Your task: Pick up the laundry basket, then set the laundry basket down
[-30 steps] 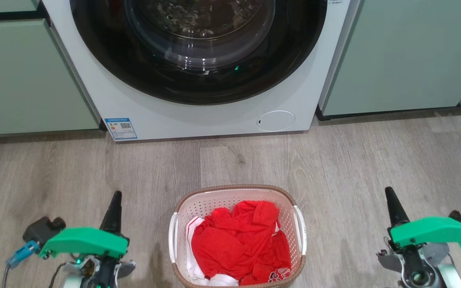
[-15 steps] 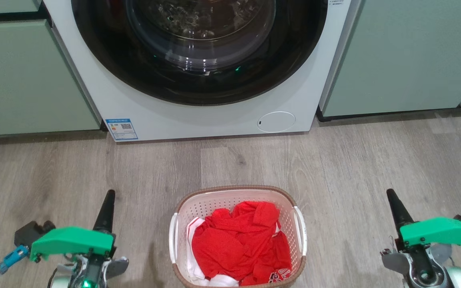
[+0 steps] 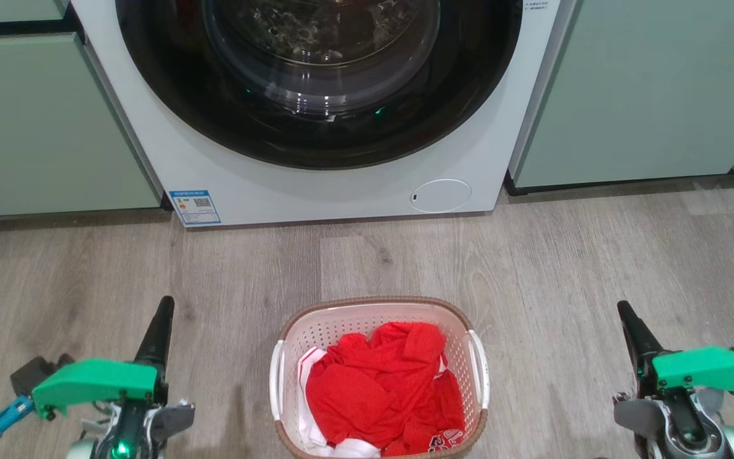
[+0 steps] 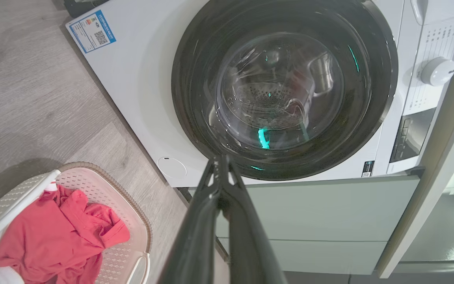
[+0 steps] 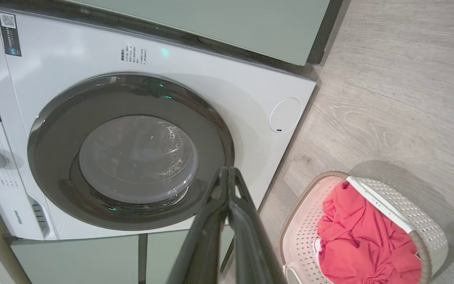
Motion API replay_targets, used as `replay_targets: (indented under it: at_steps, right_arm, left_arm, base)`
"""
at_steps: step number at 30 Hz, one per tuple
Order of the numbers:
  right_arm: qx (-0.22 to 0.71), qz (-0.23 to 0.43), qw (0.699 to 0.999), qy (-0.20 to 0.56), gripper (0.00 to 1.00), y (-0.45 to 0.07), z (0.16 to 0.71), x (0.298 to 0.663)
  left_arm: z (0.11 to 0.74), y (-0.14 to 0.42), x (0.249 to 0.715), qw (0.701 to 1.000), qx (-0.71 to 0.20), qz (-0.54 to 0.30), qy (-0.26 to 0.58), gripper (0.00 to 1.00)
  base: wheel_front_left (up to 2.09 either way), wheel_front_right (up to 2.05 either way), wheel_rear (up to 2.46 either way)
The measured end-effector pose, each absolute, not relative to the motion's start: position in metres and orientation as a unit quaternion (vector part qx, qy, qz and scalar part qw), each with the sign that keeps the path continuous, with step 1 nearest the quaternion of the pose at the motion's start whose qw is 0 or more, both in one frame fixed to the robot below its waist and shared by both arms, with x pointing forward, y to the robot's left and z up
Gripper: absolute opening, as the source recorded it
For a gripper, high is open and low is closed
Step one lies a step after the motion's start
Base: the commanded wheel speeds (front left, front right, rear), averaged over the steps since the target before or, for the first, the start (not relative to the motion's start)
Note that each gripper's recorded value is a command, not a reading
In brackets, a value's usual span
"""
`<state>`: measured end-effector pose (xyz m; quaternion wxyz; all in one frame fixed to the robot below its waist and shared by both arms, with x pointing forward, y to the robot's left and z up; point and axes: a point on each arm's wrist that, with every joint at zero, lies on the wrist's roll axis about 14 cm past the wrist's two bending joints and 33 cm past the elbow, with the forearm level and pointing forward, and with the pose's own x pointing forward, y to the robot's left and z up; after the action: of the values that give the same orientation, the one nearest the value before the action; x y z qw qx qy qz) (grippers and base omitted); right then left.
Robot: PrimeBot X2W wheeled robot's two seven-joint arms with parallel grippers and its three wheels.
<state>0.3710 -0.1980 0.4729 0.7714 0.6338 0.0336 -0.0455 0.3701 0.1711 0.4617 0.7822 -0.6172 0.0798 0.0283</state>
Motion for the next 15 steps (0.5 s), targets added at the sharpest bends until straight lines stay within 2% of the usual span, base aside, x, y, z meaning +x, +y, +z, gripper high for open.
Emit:
replay_targets:
  at_steps: [15]
  right_arm:
    - [0.689, -0.042, 0.723, 0.024, 0.00, -0.203, 0.478, 0.374]
  left_arm:
    - [0.469, 0.183, 0.371, 0.727, -0.683, 0.031, 0.058, 0.00]
  base:
    - [0.00, 0.00, 0.00]
